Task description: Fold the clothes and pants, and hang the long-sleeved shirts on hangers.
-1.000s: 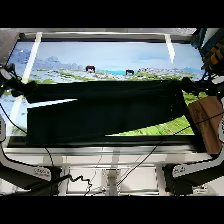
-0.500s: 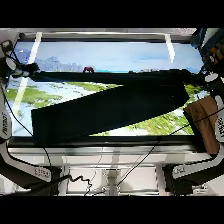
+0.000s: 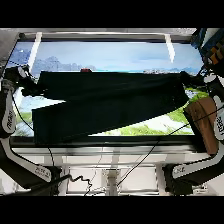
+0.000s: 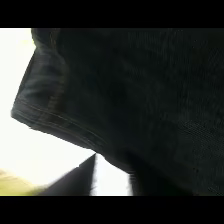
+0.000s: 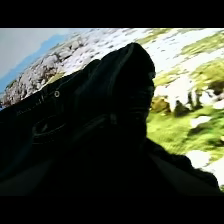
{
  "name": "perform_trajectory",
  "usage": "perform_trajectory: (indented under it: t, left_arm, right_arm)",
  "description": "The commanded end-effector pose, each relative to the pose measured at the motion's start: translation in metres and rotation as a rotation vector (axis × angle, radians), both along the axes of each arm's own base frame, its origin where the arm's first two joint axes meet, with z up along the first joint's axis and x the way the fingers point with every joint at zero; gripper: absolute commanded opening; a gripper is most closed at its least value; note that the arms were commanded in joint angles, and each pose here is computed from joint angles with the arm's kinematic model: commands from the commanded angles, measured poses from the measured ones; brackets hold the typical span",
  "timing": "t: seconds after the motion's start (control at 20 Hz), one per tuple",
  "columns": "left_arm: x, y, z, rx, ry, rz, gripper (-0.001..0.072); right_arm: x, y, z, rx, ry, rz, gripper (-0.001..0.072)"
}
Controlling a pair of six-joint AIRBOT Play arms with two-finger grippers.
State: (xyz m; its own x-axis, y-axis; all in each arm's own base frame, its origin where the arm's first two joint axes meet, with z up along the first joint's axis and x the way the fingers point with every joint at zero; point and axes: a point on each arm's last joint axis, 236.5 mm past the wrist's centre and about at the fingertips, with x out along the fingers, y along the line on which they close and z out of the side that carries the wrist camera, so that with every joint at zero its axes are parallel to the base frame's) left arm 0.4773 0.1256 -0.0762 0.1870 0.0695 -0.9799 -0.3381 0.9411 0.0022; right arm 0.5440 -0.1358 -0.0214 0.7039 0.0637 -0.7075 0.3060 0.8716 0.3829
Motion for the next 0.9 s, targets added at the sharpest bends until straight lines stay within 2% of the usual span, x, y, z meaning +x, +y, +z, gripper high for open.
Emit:
perform_trajectory:
  t: [0.0, 0.1, 0.15, 0.2, 0.25, 0.3, 0.35, 0.45, 0.55, 0.7, 0.75, 0.8, 0.85]
  left_arm:
    - [-0.005, -0.002, 0.013, -0.003, 0.011, 0.001, 0.07]
    - [-0.005, -0.001, 0.04, 0.006, -0.016, -0.006, 0.0702]
    - [-0.011, 0.0, 0.056, 0.012, -0.014, -0.028, 0.067]
    - [-0.019, 0.0, 0.071, 0.024, -0.004, -0.062, 0.0484]
    - [-0.029, -0.001, 0.087, 0.043, 0.003, -0.112, 0.0186]
    - [-0.036, -0.001, 0.103, 0.06, -0.002, -0.148, 0.0031]
    - [-0.039, 0.0, 0.119, 0.073, -0.029, -0.163, 0.0023]
    - [-0.043, 0.002, 0.146, 0.098, -0.097, -0.157, 0.0023]
    - [-0.054, 0.004, 0.167, 0.129, -0.159, -0.171, 0.0023]
    - [-0.082, 0.017, 0.18, 0.164, -0.222, -0.136, 0.0023]
    - [-0.092, 0.021, 0.181, 0.172, -0.233, -0.119, 0.0023]
    - [-0.1, 0.025, 0.179, 0.175, -0.236, -0.104, 0.0023]
    - [-0.108, 0.028, 0.176, 0.175, -0.231, -0.091, 0.0023]
  right_arm:
    - [-0.011, 0.001, 0.009, -0.031, 0.04, 0.053, 0.0625]
    - [-0.027, -0.011, 0.028, -0.077, 0.073, 0.079, 0.0592]
    - [-0.037, -0.02, 0.04, -0.094, 0.08, 0.068, 0.0475]
    - [-0.047, -0.032, 0.058, -0.117, 0.07, 0.054, 0.0312]
    - [-0.058, -0.042, 0.077, -0.135, 0.057, 0.037, 0.022]
    - [-0.07, -0.049, 0.092, -0.141, 0.054, 0.026, 0.0124]
    - [-0.088, -0.054, 0.102, -0.153, 0.079, 0.036, 0.0036]
    - [-0.131, -0.056, 0.098, -0.124, 0.194, 0.057, 0.0036]
    - [-0.176, -0.041, 0.081, -0.032, 0.297, 0.115, 0.0035]
    - [-0.199, 0.003, 0.075, 0.162, 0.199, 0.13, 0.0036]
    - [-0.199, 0.015, 0.074, 0.218, 0.147, 0.094, 0.0061]
    - [-0.199, 0.022, 0.071, 0.266, 0.115, 0.043, 0.0229]
    - [-0.2, 0.028, 0.063, 0.333, 0.108, -0.032, 0.0488]
